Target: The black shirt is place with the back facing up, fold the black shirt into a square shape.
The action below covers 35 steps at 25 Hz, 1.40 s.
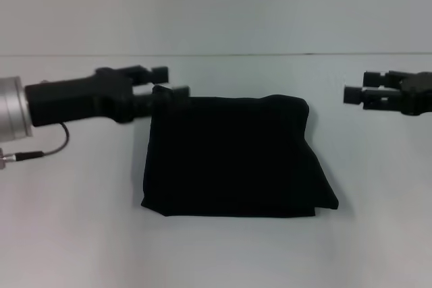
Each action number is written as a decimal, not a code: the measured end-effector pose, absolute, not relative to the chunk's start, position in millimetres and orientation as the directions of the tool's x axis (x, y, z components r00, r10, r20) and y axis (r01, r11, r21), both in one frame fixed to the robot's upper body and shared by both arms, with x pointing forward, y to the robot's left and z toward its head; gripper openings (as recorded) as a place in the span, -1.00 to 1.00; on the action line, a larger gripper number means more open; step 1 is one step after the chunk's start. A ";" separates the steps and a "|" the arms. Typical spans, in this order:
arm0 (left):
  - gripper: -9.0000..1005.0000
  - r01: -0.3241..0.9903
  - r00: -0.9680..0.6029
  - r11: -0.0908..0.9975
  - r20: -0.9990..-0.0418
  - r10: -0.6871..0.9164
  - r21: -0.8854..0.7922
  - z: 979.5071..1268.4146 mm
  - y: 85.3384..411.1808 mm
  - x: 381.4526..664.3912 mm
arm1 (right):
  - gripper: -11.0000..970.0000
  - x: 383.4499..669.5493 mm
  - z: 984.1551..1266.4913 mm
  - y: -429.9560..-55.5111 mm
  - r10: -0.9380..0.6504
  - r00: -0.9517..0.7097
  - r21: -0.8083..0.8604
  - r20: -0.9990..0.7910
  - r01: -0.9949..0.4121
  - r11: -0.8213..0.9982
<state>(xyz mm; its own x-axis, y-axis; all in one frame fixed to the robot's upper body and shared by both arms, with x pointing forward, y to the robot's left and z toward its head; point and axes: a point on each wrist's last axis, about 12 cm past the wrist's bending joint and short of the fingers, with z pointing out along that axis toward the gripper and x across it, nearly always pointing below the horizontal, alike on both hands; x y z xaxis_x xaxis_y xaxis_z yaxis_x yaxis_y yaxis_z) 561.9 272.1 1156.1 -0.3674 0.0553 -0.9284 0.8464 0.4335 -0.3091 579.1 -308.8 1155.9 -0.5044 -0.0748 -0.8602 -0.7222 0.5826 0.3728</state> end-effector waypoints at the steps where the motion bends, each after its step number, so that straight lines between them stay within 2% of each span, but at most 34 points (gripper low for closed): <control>1: 0.44 0.857 -0.360 0.424 -0.929 0.085 -0.293 1155.2 269.1 562.4 | 0.89 585.3 1160.6 -302.6 -0.126 -0.522 0.352 -0.843 -0.714 0.605; 5: 0.59 0.877 -0.349 0.419 -0.910 0.223 -0.234 1152.0 259.0 571.3 | 0.89 597.4 1166.7 -290.4 -0.194 -0.559 0.335 -0.806 -0.701 0.629; 9: 0.74 0.874 -0.374 0.446 -0.851 0.369 -0.190 1149.8 248.3 587.9 | 0.89 618.3 1174.9 -271.9 -0.278 -0.586 0.285 -0.761 -0.687 0.668; 13: 0.85 0.860 -0.414 0.476 -0.793 0.447 -0.181 1151.6 241.3 599.7 | 0.89 632.7 1179.7 -250.4 -0.351 -0.578 0.232 -0.737 -0.704 0.671; 21: 0.89 0.847 -0.426 0.494 -0.807 0.410 -0.196 1153.8 249.0 597.7 | 0.89 634.8 1177.8 -243.7 -0.373 -0.572 0.226 -0.730 -0.717 0.659; 35: 0.89 0.835 -0.452 0.485 -0.829 0.331 -0.261 1152.2 269.8 582.9 | 0.89 608.5 1168.4 -270.4 -0.374 -0.547 0.272 -0.749 -0.768 0.580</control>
<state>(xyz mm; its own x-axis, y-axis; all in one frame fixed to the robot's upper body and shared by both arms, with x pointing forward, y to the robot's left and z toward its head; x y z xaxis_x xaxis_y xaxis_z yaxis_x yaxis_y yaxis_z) 582.9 269.8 1152.2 -0.4517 0.3308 -0.8286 0.8347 0.4848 -0.2614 608.5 -270.4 1168.4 -0.5473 -0.3739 -0.7488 -0.7681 0.5798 0.2719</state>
